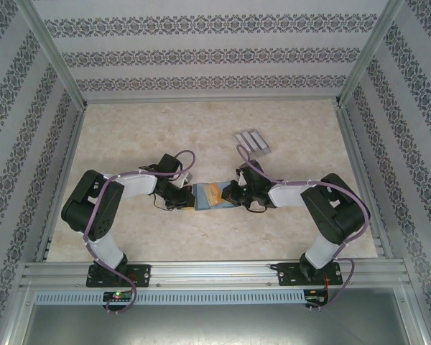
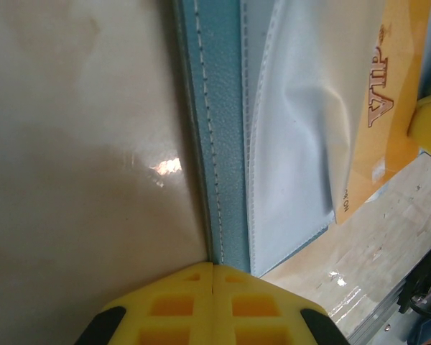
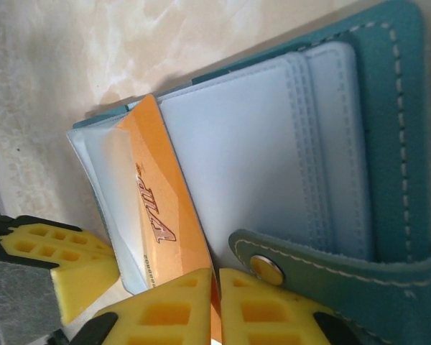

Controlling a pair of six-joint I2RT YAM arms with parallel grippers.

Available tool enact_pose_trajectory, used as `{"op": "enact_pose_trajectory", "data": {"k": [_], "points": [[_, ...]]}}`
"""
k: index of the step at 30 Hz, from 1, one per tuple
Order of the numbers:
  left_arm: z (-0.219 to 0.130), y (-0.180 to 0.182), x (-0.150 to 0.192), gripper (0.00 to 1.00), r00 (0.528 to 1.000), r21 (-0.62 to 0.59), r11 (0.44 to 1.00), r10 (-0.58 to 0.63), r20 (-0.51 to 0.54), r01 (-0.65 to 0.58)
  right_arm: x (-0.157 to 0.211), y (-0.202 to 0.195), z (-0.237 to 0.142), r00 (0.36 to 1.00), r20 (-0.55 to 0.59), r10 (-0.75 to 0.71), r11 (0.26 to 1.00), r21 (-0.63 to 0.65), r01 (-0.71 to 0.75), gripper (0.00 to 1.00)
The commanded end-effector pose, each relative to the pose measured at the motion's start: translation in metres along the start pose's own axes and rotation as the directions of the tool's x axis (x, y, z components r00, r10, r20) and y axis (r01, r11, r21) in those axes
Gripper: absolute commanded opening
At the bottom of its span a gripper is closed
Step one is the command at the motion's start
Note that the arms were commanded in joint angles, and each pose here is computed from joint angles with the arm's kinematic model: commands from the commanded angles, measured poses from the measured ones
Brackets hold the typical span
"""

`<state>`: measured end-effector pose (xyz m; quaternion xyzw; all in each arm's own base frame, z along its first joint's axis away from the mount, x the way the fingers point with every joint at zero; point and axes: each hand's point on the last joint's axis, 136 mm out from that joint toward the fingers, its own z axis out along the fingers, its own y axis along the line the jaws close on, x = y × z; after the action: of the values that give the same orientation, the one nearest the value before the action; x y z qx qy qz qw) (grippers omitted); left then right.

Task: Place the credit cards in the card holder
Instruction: Insert the credit card into the card slot.

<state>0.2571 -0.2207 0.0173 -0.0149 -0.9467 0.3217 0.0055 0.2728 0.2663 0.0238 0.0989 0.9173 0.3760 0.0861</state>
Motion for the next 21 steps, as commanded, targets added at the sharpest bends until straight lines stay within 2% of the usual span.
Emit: {"op": "enact_pose_trajectory", "data": {"k": [1, 7, 14, 18, 21], "points": [[0.003, 0.006, 0.003, 0.02, 1.000, -0.041, 0.999, 0.010, -0.006, -0.010, 0.002, -0.010, -0.009, 0.996, 0.021, -0.085, 0.992, 0.090, 0.083, 0.08], [0.006, 0.007, 0.003, 0.02, 1.000, -0.036, 0.999, -0.002, 0.003, 0.002, -0.005, -0.006, -0.013, 0.987, 0.023, -0.159, 0.981, 0.116, 0.155, 0.00], [0.001, 0.006, 0.004, 0.02, 1.000, -0.036, 0.999, 0.009, 0.019, -0.008, -0.009, -0.005, -0.009, 0.983, 0.021, -0.185, 0.975, 0.125, 0.181, 0.00], [0.000, 0.004, 0.004, 0.02, 1.000, -0.032, 0.999, 0.007, 0.009, -0.007, -0.002, -0.001, -0.001, 0.988, 0.015, -0.152, 0.983, 0.106, 0.150, 0.00], [-0.002, 0.005, 0.003, 0.02, 1.000, -0.041, 0.999, 0.008, 0.024, -0.007, 0.003, 0.006, 0.005, 0.984, 0.016, -0.175, 0.979, 0.109, 0.173, 0.04]]}}
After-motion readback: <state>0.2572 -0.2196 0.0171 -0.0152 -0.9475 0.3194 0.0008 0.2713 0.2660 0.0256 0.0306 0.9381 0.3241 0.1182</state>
